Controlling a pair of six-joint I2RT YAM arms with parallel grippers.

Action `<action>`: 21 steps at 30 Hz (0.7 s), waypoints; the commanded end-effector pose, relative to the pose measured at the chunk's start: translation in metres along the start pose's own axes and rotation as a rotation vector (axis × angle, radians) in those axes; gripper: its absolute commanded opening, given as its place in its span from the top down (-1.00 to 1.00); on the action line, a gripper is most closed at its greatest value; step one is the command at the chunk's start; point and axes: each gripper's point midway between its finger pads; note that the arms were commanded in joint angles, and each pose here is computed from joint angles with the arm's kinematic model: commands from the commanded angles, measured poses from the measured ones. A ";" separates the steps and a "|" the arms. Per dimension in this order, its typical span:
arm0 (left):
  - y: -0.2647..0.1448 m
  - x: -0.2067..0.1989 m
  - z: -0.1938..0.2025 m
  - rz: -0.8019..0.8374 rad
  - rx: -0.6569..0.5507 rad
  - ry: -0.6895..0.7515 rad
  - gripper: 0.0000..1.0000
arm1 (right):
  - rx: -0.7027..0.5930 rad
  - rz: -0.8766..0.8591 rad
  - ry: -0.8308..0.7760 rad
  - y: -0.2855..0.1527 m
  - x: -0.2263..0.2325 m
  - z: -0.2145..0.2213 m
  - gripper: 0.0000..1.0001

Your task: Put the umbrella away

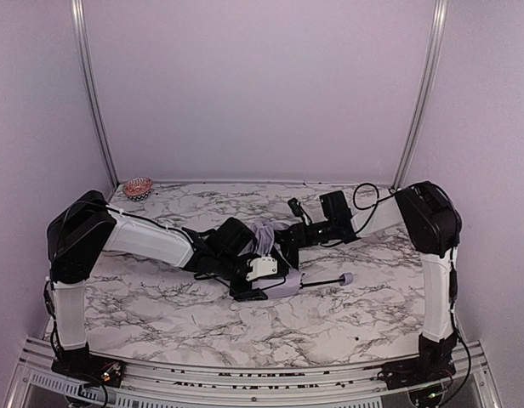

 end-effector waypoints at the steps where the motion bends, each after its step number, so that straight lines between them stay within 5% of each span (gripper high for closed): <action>1: 0.015 -0.048 0.056 0.189 0.152 -0.050 -0.36 | -0.168 0.353 -0.025 -0.070 -0.078 -0.078 0.18; 5: 0.016 -0.045 0.058 0.175 0.163 -0.060 -0.39 | -0.154 0.442 -0.125 -0.097 -0.076 -0.110 0.28; 10: 0.017 -0.042 0.057 0.157 0.167 -0.070 -0.45 | -0.034 0.252 -0.422 -0.073 0.037 -0.083 0.26; 14: 0.016 -0.038 0.057 0.132 0.172 -0.071 -0.46 | -0.041 0.039 -0.338 -0.064 0.100 -0.048 0.14; 21: 0.016 -0.040 0.059 0.120 0.185 -0.060 -0.47 | -0.020 -0.064 -0.243 -0.041 0.117 -0.031 -0.16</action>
Point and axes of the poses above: each gripper's point midway between its finger pads, its own y axis out along the fingers, its own x axis along the line the jaws close on, z = x × y, and after that the axes turned 9 degrees about -y, right-handed
